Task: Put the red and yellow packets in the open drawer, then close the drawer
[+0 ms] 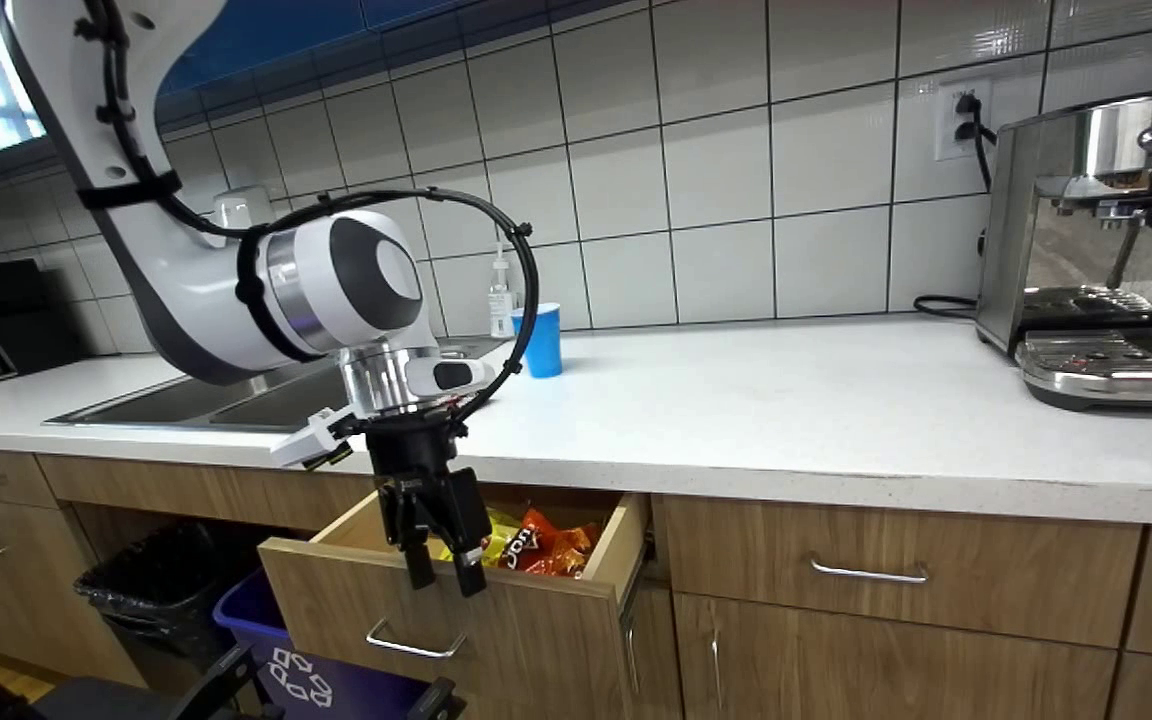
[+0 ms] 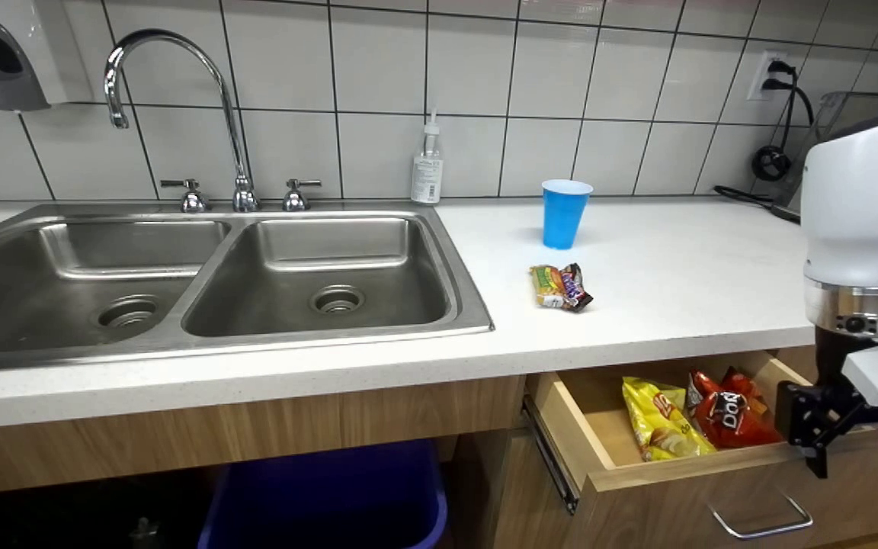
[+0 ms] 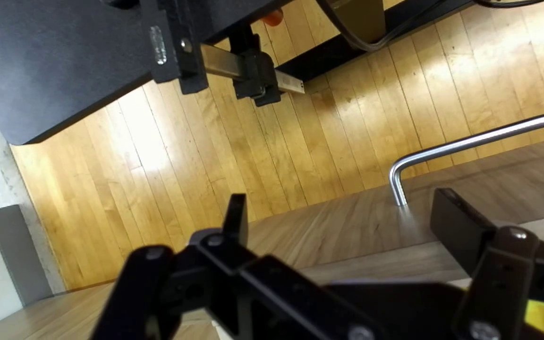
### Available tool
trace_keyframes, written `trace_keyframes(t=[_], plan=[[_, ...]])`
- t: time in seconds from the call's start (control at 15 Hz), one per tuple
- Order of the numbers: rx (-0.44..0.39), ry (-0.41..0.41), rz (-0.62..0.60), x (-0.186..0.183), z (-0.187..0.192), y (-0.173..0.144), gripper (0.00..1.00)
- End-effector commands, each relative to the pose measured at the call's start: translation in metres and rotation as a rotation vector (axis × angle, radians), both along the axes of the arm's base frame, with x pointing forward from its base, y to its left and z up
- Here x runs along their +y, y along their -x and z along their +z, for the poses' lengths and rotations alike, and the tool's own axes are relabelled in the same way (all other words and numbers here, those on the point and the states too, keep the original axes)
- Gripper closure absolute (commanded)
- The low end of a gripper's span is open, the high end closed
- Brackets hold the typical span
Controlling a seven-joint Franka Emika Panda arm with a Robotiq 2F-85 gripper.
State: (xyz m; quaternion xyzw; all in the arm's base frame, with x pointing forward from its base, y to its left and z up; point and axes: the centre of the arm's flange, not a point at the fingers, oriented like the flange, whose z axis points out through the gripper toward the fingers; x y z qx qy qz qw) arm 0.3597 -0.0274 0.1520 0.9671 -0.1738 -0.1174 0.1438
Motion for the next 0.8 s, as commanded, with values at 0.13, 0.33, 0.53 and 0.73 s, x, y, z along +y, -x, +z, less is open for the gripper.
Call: trace_keyframes(t=[0.13,0.33,0.53,0.73], plan=[[-0.042,0.023,-0.048,-0.002,-0.003,-0.024,0.0],[-0.05,0.031,-0.06,-0.004,-0.004,-0.029,0.0],[-0.059,0.039,-0.077,-0.01,-0.004,-0.034,0.0],[-0.06,0.043,-0.088,-0.016,-0.004,-0.038,0.0]])
